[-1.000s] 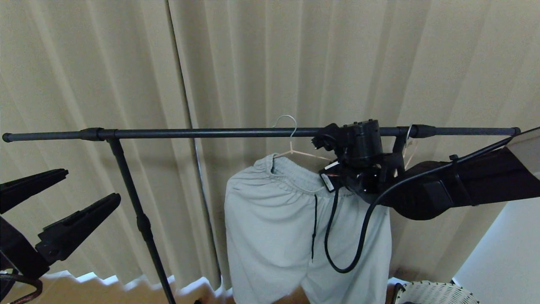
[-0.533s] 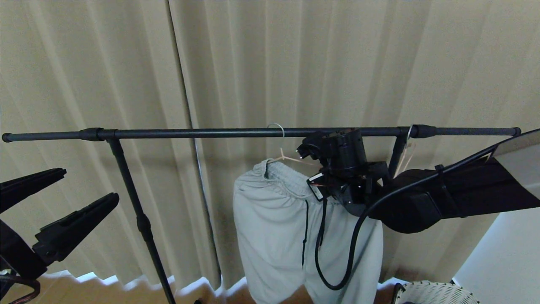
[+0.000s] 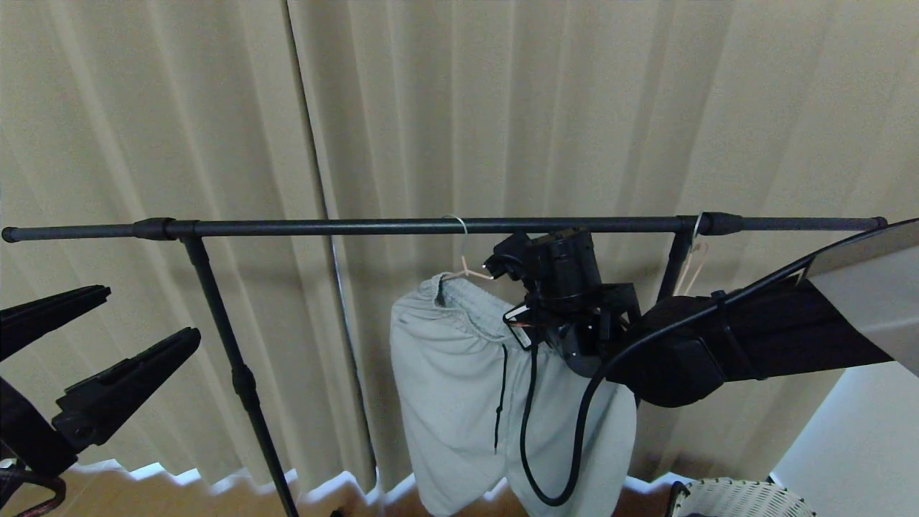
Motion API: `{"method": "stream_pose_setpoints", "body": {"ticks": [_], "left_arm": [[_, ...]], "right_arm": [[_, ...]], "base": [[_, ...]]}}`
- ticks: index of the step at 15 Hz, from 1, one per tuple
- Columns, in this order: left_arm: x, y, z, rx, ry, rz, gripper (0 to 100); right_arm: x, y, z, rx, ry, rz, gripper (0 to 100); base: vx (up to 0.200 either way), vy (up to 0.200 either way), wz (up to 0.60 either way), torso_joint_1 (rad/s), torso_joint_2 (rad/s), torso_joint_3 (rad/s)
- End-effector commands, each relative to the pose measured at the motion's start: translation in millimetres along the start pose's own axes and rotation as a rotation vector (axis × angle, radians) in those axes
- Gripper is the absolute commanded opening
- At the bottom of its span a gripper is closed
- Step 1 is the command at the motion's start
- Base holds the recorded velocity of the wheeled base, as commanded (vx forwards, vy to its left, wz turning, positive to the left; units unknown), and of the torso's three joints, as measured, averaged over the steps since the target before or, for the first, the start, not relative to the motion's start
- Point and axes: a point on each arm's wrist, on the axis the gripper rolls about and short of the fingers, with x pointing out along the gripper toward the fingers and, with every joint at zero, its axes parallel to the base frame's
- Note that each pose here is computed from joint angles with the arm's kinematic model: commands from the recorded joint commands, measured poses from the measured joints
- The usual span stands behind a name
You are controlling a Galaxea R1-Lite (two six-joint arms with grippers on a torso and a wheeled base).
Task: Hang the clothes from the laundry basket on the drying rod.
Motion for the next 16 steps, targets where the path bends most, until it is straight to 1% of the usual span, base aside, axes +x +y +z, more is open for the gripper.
{"method": "stream_pose_setpoints", "body": {"ticks": [1,2,3,5,6,7,8,10,12,13,14,16], "left_arm": [[0,0.0,-1,0.000,0.002,0.000,100],[0,0.0,-1,0.000,0.002,0.000,100],[0,0.0,-1,0.000,0.002,0.000,100],[0,0.0,-1,0.000,0.002,0.000,100],[0,0.0,0,0.000,0.001,0.000,100],[0,0.0,-1,0.000,0.002,0.000,100],[0,0.0,0,0.000,0.001,0.000,100],[0,0.0,-1,0.000,0.002,0.000,100],[0,-0.1,0,0.000,0.001,0.000,100],[0,-0.1,0,0.000,0.001,0.000,100],[0,-0.1,0,0.000,0.001,0.000,100],[1,0.0,-1,-0.001,0.008,-0.001,100]], "right_arm": [[0,1.9,1.1,0.000,-0.005,0.005,0],[0,2.0,0.8,0.003,-0.005,0.005,0],[0,2.1,0.5,0.003,-0.005,0.005,100],[-1,1.6,1.1,0.027,-0.012,0.010,100],[-2,1.0,1.9,0.069,-0.016,0.017,100],[-2,1.0,1.9,0.072,-0.016,0.019,100],[-3,2.0,2.1,0.147,-0.024,0.085,100],[-5,2.2,4.6,0.239,-0.037,0.183,100],[-5,2.5,7.4,0.303,-0.067,0.221,100],[-6,2.6,5.7,0.322,-0.092,0.230,100],[-7,2.3,4.7,0.327,-0.101,0.231,100],[-22,-7.3,-1.7,0.336,-0.126,0.237,100]], "base": [[0.000,0.000,0.00,0.000,0.00,0.000],[0.000,0.000,0.00,0.000,0.00,0.000],[0.000,0.000,0.00,0.000,0.00,0.000],[0.000,0.000,0.00,0.000,0.00,0.000],[0.000,0.000,0.00,0.000,0.00,0.000],[0.000,0.000,0.00,0.000,0.00,0.000],[0.000,0.000,0.00,0.000,0.00,0.000],[0.000,0.000,0.00,0.000,0.00,0.000],[0.000,0.000,0.00,0.000,0.00,0.000],[0.000,0.000,0.00,0.000,0.00,0.000],[0.000,0.000,0.00,0.000,0.00,0.000],[0.000,0.000,0.00,0.000,0.00,0.000]]}}
